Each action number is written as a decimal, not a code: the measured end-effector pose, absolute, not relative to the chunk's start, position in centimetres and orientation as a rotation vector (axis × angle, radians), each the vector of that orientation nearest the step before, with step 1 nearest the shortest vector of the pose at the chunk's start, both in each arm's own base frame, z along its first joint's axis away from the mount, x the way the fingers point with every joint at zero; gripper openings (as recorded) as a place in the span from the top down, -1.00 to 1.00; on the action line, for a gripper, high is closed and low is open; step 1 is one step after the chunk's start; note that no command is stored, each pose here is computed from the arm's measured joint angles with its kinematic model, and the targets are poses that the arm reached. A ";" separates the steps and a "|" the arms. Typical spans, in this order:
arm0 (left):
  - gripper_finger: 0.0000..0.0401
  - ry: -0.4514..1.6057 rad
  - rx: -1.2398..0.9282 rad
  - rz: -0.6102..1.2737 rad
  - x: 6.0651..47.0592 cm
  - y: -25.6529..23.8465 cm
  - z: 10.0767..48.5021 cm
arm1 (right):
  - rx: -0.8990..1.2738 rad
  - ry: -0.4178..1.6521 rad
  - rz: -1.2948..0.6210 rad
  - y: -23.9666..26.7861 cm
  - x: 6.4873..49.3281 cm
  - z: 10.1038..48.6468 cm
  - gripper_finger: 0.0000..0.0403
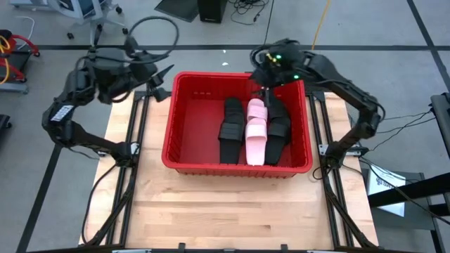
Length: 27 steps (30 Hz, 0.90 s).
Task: Pick and place slides into bin
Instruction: Return to Home Position
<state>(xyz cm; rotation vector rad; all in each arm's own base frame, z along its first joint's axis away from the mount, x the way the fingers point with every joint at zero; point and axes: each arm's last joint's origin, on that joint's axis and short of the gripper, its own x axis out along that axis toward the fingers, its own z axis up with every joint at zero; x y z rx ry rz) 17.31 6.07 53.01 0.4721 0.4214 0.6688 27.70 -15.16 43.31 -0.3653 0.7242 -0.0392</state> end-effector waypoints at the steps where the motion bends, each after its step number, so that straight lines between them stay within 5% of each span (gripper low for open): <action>1: 0.26 0.417 0.470 0.654 16.8 5.9 53.1 | -0.359 0.699 -0.055 -14.9 27.2 43.9 -0.13; 20: 0.26 0.497 0.220 0.465 13.1 4.3 51.7 | 0.031 0.538 -0.227 -12.8 23.7 47.2 -0.13; 27: 0.26 0.417 0.168 0.285 13.0 3.7 52.1 | 0.124 0.521 0.036 -11.7 24.2 44.4 -0.15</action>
